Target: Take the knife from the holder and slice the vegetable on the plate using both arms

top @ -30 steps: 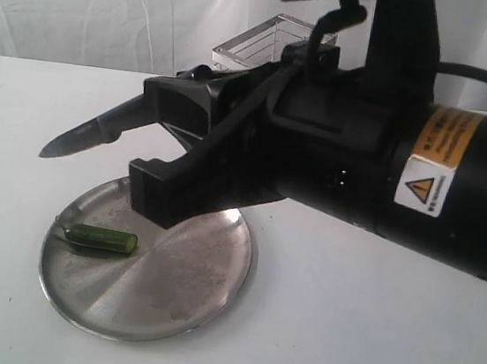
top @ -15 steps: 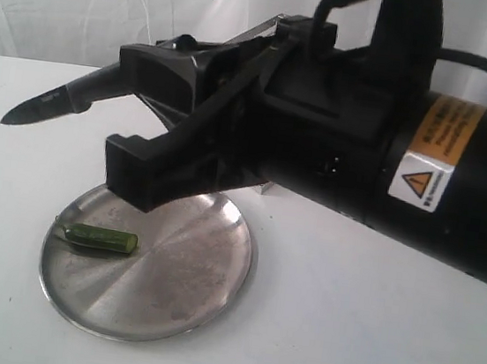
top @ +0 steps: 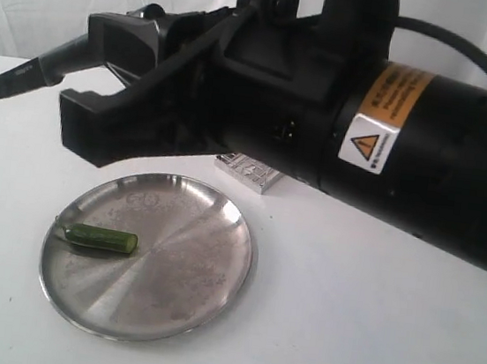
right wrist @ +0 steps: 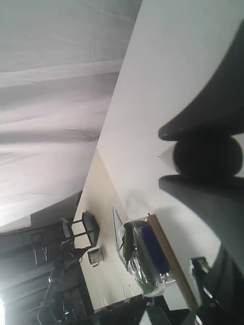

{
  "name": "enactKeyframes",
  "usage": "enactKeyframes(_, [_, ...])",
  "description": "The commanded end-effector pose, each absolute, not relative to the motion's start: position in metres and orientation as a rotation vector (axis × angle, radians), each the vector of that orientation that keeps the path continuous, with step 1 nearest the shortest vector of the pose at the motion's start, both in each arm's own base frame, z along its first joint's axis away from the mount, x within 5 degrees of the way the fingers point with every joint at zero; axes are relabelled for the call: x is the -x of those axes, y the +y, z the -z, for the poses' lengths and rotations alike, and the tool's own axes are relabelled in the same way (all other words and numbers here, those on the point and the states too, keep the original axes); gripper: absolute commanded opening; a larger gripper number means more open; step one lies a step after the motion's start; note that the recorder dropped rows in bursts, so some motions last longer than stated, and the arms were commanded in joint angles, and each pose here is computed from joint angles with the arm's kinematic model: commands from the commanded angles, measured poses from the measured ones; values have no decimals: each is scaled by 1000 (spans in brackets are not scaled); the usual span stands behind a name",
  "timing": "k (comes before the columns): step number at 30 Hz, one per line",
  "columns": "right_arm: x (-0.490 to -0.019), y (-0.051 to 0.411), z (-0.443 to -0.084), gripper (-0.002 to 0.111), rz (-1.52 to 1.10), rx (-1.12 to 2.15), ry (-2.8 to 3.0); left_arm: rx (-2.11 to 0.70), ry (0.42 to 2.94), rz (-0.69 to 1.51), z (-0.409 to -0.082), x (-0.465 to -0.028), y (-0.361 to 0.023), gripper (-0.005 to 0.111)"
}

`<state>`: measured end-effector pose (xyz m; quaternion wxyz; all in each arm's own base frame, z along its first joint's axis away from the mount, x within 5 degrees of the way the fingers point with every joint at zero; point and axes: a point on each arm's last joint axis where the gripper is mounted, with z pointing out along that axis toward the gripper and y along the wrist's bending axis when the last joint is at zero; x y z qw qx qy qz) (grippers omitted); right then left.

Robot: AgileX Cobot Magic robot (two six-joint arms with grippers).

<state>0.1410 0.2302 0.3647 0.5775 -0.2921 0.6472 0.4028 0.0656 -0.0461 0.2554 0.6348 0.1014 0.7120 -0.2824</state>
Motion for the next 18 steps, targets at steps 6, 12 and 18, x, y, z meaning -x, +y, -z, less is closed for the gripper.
enactKeyframes(6, [-140, 230, -376, 13, -983, 650, 1425, -198, 1867, 623, -274, -141, -60, 12])
enactKeyframes(12, [-141, 232, -369, 13, -956, 674, 1490, -203, 1874, 587, -284, -160, -62, 20])
enactKeyframes(18, [-142, 231, -359, 13, -911, 711, 1588, -169, 1851, 513, -291, -164, -57, 20])
